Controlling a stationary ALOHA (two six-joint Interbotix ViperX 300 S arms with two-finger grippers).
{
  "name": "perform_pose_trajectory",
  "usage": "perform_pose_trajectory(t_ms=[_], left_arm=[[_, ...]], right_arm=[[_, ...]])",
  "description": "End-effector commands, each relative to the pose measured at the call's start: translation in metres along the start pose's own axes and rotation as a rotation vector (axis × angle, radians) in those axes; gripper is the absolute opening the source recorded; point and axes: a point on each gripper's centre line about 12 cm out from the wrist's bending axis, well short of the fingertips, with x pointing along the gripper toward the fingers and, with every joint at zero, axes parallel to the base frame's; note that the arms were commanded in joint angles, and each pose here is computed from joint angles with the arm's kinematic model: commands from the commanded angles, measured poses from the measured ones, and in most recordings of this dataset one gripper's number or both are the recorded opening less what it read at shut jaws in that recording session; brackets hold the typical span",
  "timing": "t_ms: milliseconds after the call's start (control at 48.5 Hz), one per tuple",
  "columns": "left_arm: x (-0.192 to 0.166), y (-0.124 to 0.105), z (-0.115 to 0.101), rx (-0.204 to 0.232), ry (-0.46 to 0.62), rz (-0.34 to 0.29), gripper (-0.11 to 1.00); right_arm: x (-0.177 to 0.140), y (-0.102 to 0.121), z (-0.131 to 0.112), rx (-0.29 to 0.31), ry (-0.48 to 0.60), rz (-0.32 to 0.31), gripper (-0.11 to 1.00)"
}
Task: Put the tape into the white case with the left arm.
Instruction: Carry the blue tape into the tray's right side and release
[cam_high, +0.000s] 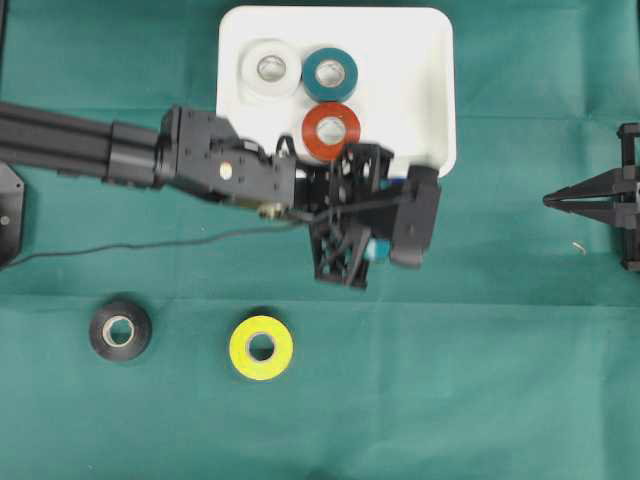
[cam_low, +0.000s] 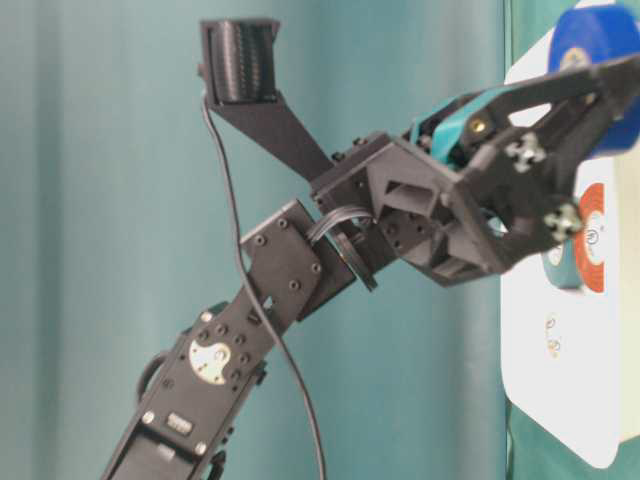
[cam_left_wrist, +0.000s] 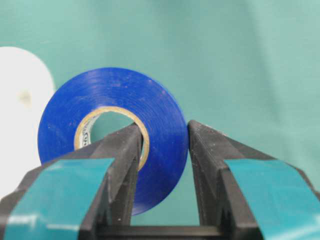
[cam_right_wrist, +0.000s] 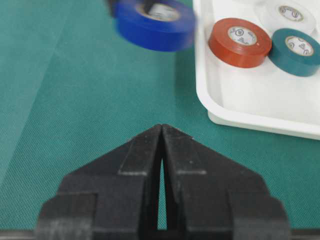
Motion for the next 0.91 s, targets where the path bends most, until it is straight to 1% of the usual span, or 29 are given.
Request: perform_pose_trajectory(t_ms=[0,124,206,351,599,743,888], left_arm=[[-0.020,0.022,0.016,-0.013,-0.057,0.040,0.27],[-0.015,0.040,0.007,-0.008,-0.040,0.063,0.27],[-0.013,0.050,0.002,0.007,-0.030,0.077,0.27],[-0.010,0.062,-0.001,0.020,-0.029,0.095,0.27],[-0.007,0.086,-0.010,-0.014,-0.024,0.129,0.27],[-0.007,0.092,-0.012,-0.021,-0.023,0.138,0.27],[-0.007,0.093,-0.013,-0.023,-0.021,0.138,0.27]], right_arm=[[0.001,0.000,0.005,0.002,-0.015,-0.002,-0.09],[0.001,0.000,0.004,0.002,-0.014,-0.001,-0.09],[0.001,0.000,0.005,0.000,-0.015,-0.002,-0.09],[0.001,0.000,0.004,0.000,-0.014,-0.001,-0.09],[0.001,0.000,0.005,0.000,-0.015,-0.002,-0.09],[0.001,0.000,0.005,0.000,-0.015,-0.002,-0.09],[0.001,-0.001,0.004,0.001,-0.014,-0.003,-0.09]])
